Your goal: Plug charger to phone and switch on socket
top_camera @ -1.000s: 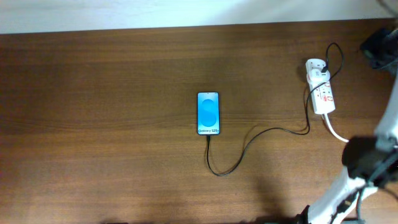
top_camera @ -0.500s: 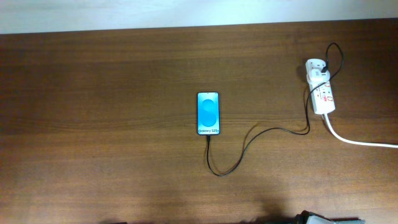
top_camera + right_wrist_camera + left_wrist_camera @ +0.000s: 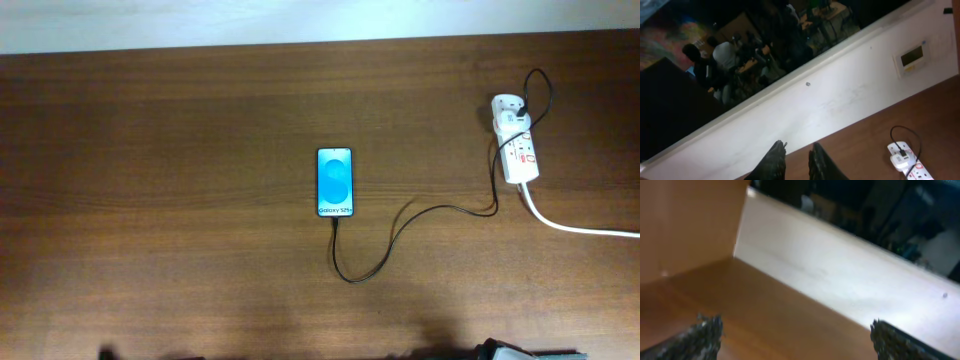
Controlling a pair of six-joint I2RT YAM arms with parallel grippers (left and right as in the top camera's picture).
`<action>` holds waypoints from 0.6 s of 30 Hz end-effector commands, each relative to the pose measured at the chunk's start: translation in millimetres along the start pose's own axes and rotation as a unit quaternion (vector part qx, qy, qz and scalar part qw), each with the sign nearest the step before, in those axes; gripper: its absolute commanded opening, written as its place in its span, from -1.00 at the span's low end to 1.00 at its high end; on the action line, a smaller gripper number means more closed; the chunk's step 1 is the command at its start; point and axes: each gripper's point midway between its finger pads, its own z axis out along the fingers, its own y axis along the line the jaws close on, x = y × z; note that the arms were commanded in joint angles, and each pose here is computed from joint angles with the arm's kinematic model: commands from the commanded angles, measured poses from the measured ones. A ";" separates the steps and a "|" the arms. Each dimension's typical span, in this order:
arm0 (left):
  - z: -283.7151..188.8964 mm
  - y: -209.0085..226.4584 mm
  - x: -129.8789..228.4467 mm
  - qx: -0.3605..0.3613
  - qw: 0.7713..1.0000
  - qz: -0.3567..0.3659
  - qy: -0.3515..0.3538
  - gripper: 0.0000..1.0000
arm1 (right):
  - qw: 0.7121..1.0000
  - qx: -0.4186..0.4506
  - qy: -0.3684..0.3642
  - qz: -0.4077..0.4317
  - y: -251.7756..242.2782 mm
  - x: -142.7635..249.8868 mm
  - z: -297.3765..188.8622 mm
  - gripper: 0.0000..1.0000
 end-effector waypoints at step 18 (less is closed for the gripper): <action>176.4 0.9 192.8 0.062 0.997 -0.002 0.040 0.99 | 1.000 0.003 -0.021 -0.015 4.2 -4.4 -13.4 -0.38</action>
